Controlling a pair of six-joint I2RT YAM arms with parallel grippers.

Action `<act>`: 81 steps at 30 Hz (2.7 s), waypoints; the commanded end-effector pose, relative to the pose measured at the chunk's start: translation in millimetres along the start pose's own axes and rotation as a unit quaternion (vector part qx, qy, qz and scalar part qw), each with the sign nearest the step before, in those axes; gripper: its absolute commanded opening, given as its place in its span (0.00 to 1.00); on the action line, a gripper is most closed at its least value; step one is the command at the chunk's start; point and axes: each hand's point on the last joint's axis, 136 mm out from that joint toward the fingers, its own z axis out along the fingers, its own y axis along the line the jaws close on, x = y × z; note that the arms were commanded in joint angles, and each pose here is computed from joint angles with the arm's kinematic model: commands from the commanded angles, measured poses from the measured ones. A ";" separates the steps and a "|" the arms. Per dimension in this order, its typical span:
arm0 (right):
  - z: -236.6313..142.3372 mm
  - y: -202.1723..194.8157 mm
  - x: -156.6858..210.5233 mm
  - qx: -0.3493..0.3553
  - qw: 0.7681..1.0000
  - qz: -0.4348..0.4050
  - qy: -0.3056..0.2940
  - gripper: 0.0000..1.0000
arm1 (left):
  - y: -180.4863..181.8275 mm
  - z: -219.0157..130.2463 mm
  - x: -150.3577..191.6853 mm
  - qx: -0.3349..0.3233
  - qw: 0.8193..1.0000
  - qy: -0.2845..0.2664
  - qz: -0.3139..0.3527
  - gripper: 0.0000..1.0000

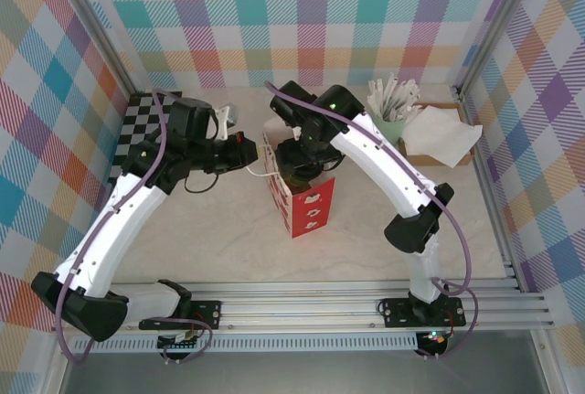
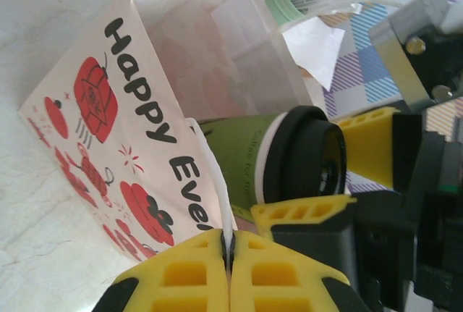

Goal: Pack the takeout coffee

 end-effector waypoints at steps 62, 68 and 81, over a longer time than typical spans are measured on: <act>34.6 -6.2 68.1 0.012 0.990 -0.032 0.134 0.48 | 8.9 84.8 -36.5 0.130 0.930 0.142 0.313 0.80; 34.3 -2.6 69.4 0.002 0.990 -0.012 0.140 0.48 | 30.4 113.0 -47.4 0.057 0.936 0.135 0.321 0.71; 33.6 -5.5 75.1 -0.001 0.986 -0.012 0.165 0.49 | 21.3 112.6 -57.2 0.052 0.942 0.109 0.313 0.22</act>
